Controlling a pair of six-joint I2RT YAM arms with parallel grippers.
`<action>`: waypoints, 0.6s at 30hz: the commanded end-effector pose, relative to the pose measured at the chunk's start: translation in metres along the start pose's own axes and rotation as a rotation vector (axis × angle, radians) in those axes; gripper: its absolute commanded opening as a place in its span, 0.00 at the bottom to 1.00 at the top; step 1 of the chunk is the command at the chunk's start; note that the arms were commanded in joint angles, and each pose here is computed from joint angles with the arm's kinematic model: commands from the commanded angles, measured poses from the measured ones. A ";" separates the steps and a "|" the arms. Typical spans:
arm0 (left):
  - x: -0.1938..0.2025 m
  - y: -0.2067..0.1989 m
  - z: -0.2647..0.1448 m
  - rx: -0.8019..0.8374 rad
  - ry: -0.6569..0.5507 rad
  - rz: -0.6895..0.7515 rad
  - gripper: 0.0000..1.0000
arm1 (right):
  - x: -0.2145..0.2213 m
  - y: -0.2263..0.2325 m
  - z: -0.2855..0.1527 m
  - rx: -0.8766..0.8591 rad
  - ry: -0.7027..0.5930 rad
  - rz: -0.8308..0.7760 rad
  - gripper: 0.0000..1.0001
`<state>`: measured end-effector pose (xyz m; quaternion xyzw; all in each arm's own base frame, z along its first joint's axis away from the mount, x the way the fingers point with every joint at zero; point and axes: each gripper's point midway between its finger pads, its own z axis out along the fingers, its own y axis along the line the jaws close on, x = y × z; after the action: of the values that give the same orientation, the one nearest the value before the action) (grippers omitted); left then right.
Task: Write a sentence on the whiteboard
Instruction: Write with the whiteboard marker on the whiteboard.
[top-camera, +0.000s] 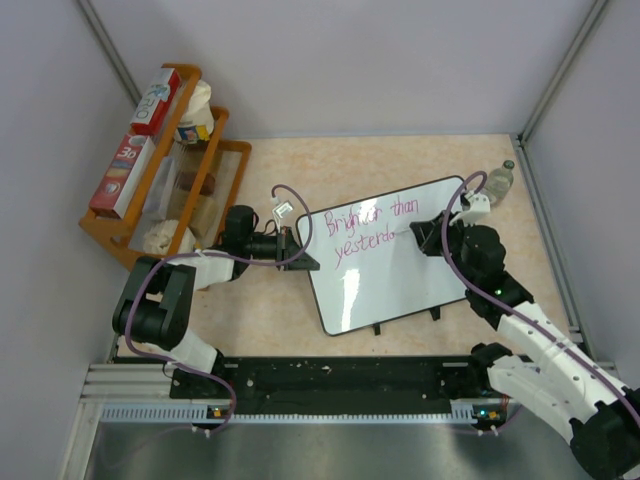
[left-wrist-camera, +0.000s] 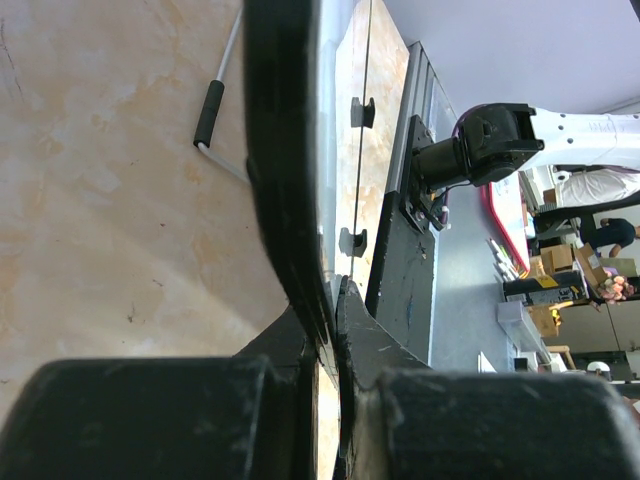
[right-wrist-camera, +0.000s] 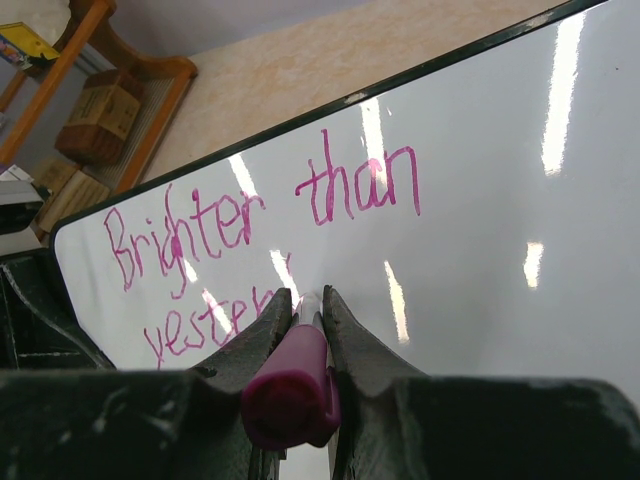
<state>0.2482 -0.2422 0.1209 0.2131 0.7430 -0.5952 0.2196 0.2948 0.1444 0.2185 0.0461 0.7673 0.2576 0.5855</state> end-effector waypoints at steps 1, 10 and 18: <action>0.012 0.022 0.006 -0.064 0.010 0.174 0.00 | -0.011 -0.003 0.002 0.018 -0.032 -0.012 0.00; 0.013 0.022 0.006 -0.064 0.011 0.174 0.00 | 0.003 -0.008 -0.003 0.020 0.003 -0.013 0.00; 0.013 0.023 0.006 -0.066 0.011 0.173 0.00 | 0.011 -0.013 -0.008 0.028 0.017 -0.013 0.00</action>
<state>0.2482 -0.2422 0.1209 0.2134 0.7428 -0.5953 0.2198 0.2890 0.1424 0.2151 0.0448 0.7675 0.2590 0.5847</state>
